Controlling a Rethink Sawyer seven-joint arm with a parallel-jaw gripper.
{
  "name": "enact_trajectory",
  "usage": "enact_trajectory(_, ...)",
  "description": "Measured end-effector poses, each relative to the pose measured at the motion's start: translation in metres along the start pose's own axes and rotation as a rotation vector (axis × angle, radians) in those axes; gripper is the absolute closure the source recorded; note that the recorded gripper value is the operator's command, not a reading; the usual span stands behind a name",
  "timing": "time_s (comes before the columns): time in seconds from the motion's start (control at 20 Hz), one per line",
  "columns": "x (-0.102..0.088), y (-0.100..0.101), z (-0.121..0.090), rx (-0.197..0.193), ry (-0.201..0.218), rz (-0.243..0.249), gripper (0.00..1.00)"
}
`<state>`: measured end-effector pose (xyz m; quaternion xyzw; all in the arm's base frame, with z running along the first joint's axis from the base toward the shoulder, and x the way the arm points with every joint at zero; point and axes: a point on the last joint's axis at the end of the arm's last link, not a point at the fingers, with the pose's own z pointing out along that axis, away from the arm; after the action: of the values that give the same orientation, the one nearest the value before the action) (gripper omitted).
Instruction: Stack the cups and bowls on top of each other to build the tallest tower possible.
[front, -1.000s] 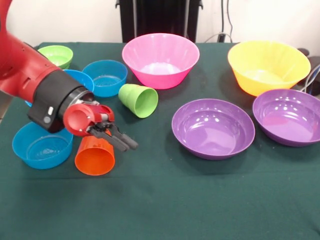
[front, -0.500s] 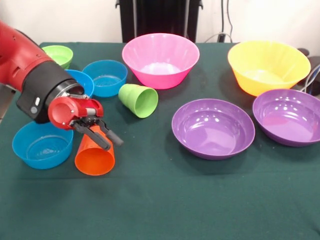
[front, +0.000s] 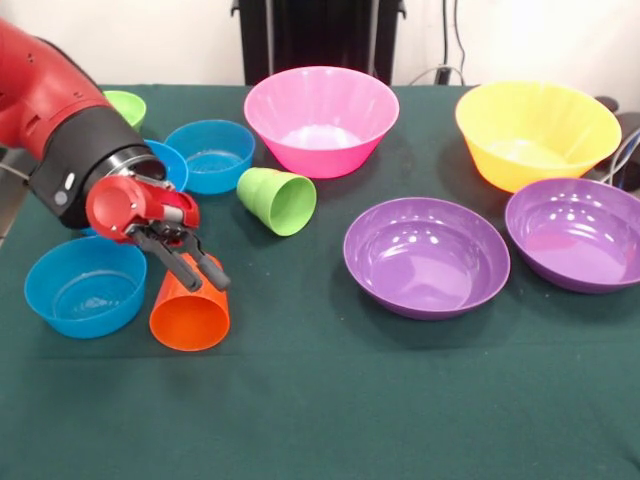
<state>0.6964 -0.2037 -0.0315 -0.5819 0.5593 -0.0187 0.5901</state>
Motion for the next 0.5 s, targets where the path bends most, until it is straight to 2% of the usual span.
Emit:
enact_trajectory(0.05, -0.004, 0.002, 0.000, 0.006, 0.008, -0.024, 0.00)
enact_trajectory(0.2, -0.013, 0.004, 0.003, 0.011, 0.015, -0.057, 0.00)
enact_trajectory(0.3, -0.028, 0.004, 0.011, 0.016, 0.019, -0.092, 0.00)
enact_trajectory(0.5, -0.044, 0.003, 0.021, 0.013, 0.020, -0.111, 0.00)
